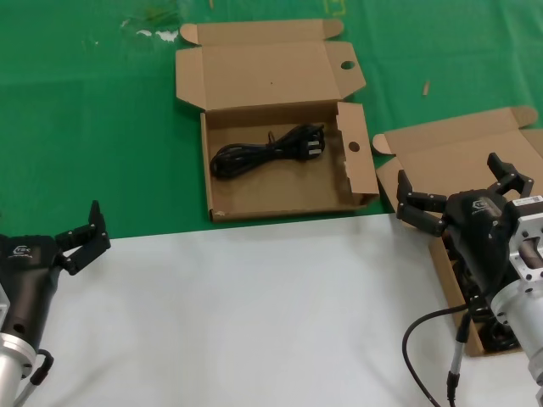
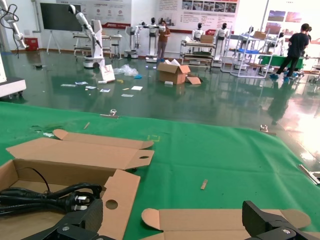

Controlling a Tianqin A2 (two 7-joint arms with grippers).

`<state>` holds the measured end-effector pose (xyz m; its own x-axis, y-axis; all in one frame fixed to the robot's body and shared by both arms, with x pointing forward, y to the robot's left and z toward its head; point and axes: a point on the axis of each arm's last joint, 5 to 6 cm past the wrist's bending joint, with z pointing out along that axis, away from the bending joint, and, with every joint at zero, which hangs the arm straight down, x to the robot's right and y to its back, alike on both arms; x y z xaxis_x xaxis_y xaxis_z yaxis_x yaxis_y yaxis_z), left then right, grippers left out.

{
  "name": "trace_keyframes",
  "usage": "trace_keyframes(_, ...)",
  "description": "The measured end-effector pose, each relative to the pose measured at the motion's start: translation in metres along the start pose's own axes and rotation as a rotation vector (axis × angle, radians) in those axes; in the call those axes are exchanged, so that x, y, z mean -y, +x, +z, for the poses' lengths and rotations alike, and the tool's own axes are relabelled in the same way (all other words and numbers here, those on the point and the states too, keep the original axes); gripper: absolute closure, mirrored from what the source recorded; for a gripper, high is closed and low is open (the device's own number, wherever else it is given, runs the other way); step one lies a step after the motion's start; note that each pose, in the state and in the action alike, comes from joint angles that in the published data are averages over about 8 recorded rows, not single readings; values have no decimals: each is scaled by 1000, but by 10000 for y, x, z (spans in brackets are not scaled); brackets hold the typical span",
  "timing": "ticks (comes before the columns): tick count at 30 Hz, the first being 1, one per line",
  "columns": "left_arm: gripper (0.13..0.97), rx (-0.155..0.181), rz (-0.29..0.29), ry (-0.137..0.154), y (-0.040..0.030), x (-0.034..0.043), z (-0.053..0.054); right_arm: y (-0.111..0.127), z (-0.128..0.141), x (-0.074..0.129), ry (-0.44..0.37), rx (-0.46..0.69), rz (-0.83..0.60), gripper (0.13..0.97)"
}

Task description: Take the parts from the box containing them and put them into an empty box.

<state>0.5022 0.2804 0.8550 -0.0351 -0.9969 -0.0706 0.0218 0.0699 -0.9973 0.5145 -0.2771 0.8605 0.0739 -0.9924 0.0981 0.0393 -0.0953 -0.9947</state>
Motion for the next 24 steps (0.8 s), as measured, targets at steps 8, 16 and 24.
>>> trace_keyframes(8,132,0,0,0,0,0,0,0,0,0,0,0,0,130)
trace_keyframes(16,132,0,0,0,0,0,0,0,0,0,0,0,0,130)
trace_keyframes(24,132,0,0,0,0,0,0,0,0,0,0,0,0,130)
